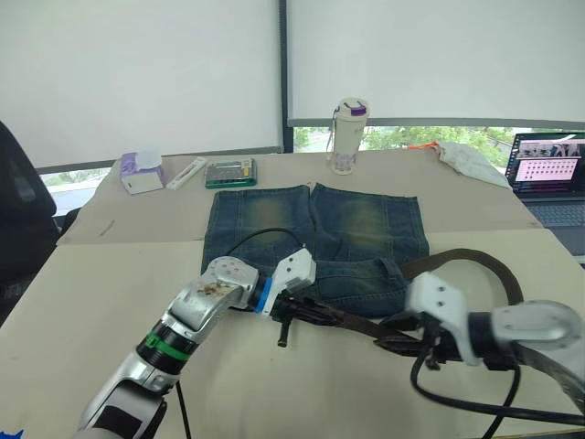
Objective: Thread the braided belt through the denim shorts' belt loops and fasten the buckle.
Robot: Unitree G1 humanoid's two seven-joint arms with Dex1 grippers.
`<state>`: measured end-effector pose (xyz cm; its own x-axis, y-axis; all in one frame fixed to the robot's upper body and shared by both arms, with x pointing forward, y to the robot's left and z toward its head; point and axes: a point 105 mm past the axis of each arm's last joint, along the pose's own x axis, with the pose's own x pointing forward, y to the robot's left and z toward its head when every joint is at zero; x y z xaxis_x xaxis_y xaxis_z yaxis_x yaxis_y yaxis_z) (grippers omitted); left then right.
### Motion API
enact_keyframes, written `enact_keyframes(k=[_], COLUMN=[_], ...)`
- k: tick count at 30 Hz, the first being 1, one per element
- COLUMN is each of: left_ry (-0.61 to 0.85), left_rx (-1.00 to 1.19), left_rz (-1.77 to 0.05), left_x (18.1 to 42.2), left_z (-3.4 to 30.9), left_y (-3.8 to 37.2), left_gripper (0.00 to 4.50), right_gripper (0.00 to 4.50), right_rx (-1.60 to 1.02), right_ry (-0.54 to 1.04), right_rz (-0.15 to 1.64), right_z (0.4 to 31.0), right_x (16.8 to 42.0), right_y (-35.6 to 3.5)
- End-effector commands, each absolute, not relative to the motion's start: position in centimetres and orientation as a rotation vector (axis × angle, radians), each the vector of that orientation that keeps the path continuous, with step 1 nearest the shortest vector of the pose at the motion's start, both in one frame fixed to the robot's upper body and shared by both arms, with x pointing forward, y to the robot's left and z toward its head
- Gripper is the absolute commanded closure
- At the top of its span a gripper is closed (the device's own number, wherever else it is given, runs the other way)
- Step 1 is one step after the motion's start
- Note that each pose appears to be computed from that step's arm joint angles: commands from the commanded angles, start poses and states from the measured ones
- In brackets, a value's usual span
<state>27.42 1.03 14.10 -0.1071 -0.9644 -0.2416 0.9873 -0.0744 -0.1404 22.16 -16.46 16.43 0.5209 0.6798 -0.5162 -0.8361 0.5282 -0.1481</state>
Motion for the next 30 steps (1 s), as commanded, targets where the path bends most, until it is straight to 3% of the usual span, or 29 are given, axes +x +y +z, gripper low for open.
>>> enact_keyframes(k=[1,7,14,30], left_ry=[0.405,0.496,0.528,0.549], left_rx=[-0.200,-0.402,-0.511,-0.544], left_rz=[-1.587,-1.568,-1.631,-1.617], left_x=[28.5,28.3,27.2,26.6], left_z=[17.1,18.8,20.5,20.7], left_y=[0.1,-1.0,0.0,2.1], left_gripper=[4.50,4.50,4.50,4.50], right_gripper=[2.65,2.65,2.65,2.65], right_rx=[-0.220,-0.041,0.168,0.538], right_ry=[0.223,0.228,0.223,-0.011], right_rz=[0.880,0.839,0.728,0.754], right_z=[20.8,19.7,18.3,22.9], right_x=[20.2,18.3,19.4,20.6], right_y=[-16.8,-14.5,-13.3,-13.2])
